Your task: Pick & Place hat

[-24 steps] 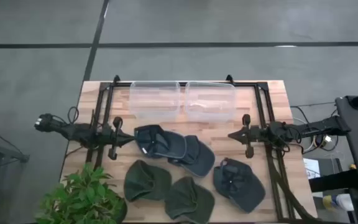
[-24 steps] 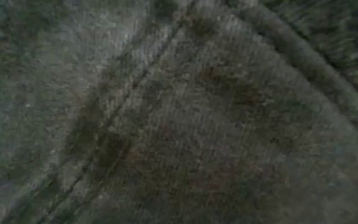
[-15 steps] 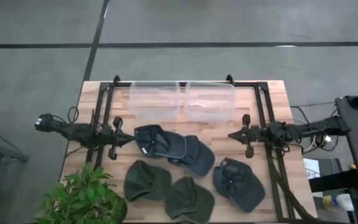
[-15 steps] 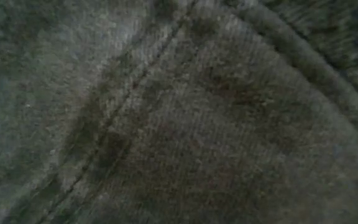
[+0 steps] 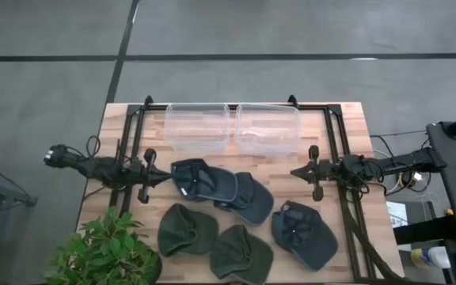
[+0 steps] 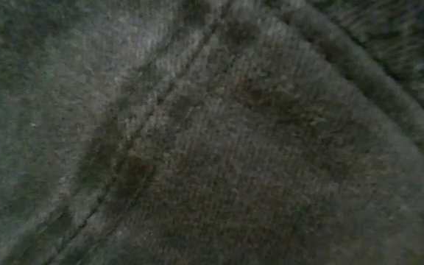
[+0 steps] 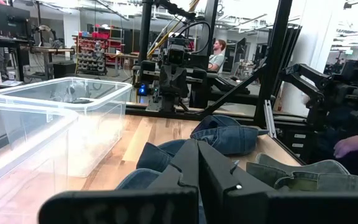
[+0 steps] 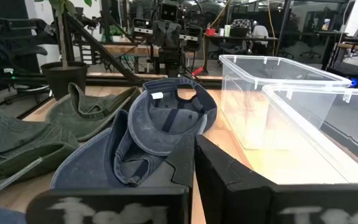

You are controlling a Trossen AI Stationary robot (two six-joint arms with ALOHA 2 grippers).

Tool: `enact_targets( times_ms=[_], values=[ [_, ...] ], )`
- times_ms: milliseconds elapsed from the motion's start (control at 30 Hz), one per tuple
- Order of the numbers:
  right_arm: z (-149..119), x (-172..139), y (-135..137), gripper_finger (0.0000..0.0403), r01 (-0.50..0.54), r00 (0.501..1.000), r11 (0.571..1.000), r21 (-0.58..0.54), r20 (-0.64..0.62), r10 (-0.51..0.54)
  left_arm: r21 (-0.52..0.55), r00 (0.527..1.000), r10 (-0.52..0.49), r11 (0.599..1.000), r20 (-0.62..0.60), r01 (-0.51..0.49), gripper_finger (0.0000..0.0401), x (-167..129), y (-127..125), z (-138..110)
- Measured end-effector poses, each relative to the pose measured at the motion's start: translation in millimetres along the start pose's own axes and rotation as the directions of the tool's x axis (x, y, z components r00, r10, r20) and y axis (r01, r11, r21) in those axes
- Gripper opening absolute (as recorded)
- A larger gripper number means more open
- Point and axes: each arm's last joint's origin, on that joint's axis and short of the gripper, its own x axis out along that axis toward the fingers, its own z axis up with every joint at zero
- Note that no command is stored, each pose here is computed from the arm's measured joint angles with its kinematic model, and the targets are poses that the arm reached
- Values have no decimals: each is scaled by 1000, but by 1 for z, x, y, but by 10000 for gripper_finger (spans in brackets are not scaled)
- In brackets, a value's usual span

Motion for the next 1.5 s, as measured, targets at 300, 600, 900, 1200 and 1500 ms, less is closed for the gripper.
enact_targets(
  times_ms=[300,600,900,1200,1500],
  values=[
    [0,0,0,9,0,1000,1000,0,0,0,0,1000,0,1000,0,0,0,0,0,0],
    [0,0,0,9,0,1000,1000,0,0,0,0,1000,0,1000,0,0,0,0,0,0],
    [0,0,0,9,0,1000,1000,0,0,0,0,1000,0,1000,0,0,0,0,0,0],
    [0,0,0,9,-1,1000,979,204,2,0,0,1000,0,1000,0,0,0,0,0,0],
    [6,0,0,9,-33,998,854,519,63,0,0,1000,0,1000,0,0,0,0,0,0]
  ],
)
